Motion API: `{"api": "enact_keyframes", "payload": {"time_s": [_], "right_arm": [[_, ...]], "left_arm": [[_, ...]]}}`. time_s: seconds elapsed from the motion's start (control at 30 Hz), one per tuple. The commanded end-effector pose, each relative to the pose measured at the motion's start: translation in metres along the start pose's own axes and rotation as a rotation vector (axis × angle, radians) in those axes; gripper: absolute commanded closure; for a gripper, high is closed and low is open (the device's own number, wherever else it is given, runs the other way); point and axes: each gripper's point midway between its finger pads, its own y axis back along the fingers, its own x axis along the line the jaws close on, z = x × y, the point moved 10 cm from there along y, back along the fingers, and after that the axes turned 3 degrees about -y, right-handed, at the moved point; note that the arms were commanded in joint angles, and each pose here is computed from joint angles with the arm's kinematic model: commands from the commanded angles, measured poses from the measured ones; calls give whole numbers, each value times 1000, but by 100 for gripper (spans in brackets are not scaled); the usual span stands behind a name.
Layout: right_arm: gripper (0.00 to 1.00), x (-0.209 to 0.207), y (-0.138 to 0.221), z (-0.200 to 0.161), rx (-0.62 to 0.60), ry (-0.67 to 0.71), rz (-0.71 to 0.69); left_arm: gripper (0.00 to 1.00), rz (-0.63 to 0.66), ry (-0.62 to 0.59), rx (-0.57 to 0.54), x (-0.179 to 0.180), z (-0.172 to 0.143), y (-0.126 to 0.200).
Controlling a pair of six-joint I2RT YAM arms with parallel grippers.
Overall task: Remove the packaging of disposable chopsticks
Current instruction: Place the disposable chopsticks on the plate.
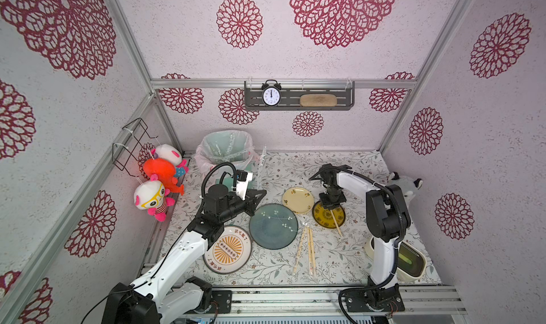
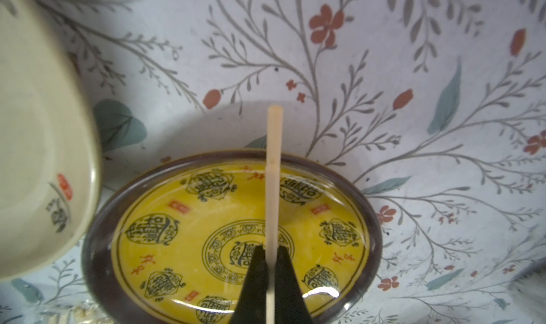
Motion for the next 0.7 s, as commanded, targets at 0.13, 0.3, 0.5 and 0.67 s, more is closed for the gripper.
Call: {"api": "enact_keyframes", "payload": {"time_s": [0.13,0.3,0.5,0.67], "right_arm": [[85,-3,1,2,8,7,22],[81,-3,3,2,0,6,24],[79,-3,5,2,-9,0,28],[76,-7,9,2,-30,-17,13]], "left_arm": [[100,-16,-12,-21,0,1,1],[100,-13,-15,-20,0,0,1],[100,-15,-17,-18,0,0,1],[100,-16,-18,-17,0,-1,1]]}}
